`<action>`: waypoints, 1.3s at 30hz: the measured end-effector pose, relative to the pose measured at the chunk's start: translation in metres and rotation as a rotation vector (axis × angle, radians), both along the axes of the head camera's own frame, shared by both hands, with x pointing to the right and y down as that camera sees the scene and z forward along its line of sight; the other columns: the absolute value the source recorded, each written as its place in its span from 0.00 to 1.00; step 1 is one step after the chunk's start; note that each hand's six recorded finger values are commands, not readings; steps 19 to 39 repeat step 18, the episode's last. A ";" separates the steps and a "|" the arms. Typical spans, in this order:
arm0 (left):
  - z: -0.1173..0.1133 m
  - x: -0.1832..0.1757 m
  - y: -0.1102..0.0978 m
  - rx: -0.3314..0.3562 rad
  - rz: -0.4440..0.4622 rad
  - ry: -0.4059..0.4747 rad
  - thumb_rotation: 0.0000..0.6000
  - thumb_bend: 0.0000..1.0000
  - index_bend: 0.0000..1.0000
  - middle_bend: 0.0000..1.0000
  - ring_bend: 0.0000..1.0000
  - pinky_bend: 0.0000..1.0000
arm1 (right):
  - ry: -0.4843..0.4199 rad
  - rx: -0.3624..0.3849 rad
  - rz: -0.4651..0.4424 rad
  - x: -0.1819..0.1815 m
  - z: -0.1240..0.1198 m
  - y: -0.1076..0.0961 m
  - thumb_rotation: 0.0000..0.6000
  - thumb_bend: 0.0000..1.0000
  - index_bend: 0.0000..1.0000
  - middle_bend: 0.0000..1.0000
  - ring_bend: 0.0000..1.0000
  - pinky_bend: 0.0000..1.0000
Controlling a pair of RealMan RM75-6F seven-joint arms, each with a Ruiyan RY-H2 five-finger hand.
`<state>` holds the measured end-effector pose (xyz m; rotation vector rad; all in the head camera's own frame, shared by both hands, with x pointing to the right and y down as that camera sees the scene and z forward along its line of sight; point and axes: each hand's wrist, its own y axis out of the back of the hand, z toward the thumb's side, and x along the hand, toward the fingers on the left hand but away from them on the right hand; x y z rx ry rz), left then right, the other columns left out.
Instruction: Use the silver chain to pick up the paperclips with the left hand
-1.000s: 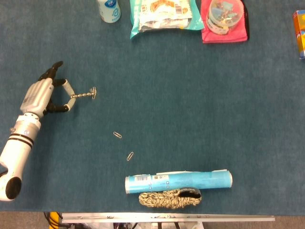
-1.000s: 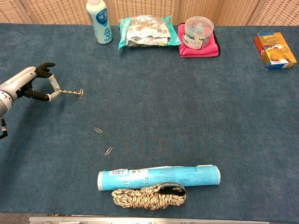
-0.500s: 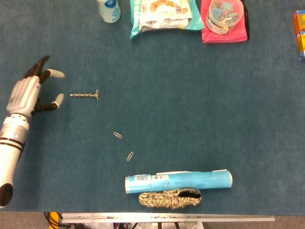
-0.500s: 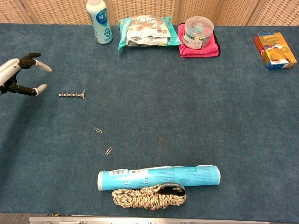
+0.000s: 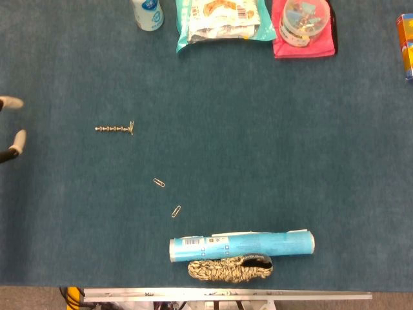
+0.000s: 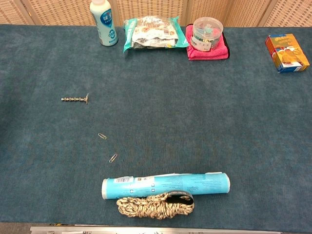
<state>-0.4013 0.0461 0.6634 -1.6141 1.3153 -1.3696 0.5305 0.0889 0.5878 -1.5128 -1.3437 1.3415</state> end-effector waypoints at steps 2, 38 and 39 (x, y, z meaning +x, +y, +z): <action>-0.004 -0.004 0.009 -0.014 -0.003 -0.026 1.00 0.36 0.32 0.00 0.00 0.08 | -0.003 0.000 -0.003 -0.002 0.001 -0.002 1.00 0.00 0.08 0.14 0.04 0.23; -0.019 -0.031 0.080 -0.070 -0.171 -0.007 1.00 0.36 0.33 0.00 0.00 0.08 | -0.081 -0.027 -0.014 -0.019 0.002 -0.006 1.00 0.00 0.08 0.14 0.04 0.23; -0.019 -0.031 0.080 -0.070 -0.171 -0.007 1.00 0.36 0.33 0.00 0.00 0.08 | -0.081 -0.027 -0.014 -0.019 0.002 -0.006 1.00 0.00 0.08 0.14 0.04 0.23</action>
